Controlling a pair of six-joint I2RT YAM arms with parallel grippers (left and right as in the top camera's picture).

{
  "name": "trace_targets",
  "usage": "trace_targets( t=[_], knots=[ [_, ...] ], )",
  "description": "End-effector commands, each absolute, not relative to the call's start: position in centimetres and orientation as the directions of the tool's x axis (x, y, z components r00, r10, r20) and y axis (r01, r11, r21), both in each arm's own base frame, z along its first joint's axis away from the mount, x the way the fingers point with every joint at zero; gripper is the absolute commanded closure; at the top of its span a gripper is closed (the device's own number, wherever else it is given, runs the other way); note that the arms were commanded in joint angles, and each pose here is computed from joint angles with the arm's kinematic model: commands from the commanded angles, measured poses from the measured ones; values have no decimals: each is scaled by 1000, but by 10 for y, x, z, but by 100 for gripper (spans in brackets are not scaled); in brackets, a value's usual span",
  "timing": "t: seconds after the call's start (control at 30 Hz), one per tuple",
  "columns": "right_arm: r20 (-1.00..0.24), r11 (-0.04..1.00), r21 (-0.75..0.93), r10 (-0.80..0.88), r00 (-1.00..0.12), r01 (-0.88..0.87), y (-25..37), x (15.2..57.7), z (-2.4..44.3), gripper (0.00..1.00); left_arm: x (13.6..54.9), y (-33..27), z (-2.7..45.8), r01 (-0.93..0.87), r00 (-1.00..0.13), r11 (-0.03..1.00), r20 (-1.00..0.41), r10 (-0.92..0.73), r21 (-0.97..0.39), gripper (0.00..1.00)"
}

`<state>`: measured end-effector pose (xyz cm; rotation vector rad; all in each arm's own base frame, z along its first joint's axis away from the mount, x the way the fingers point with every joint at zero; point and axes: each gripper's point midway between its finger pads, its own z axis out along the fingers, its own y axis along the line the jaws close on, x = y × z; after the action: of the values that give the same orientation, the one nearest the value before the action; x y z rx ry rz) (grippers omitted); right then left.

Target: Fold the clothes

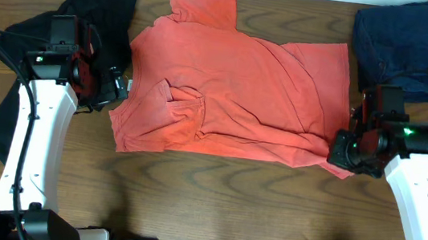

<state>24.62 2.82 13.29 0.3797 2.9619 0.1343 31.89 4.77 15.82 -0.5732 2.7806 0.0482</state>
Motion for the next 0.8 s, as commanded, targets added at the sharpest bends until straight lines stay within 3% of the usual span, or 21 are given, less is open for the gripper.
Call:
trace_targets(
  t=[0.0,0.2,0.77],
  knots=[
    [-223,972,137,218,-950,191,33,253,157,99,319,50,156,-400,-873,916,-295,-388,-20,2],
    [-309,971,157,222,-925,181,34,276,164,99,320,50,157,-400,-872,916,-298,-388,-21,2],
    [-397,974,131,225,-890,187,27,299,169,99,320,50,156,-400,-872,916,-298,-388,-21,2]
  ],
)
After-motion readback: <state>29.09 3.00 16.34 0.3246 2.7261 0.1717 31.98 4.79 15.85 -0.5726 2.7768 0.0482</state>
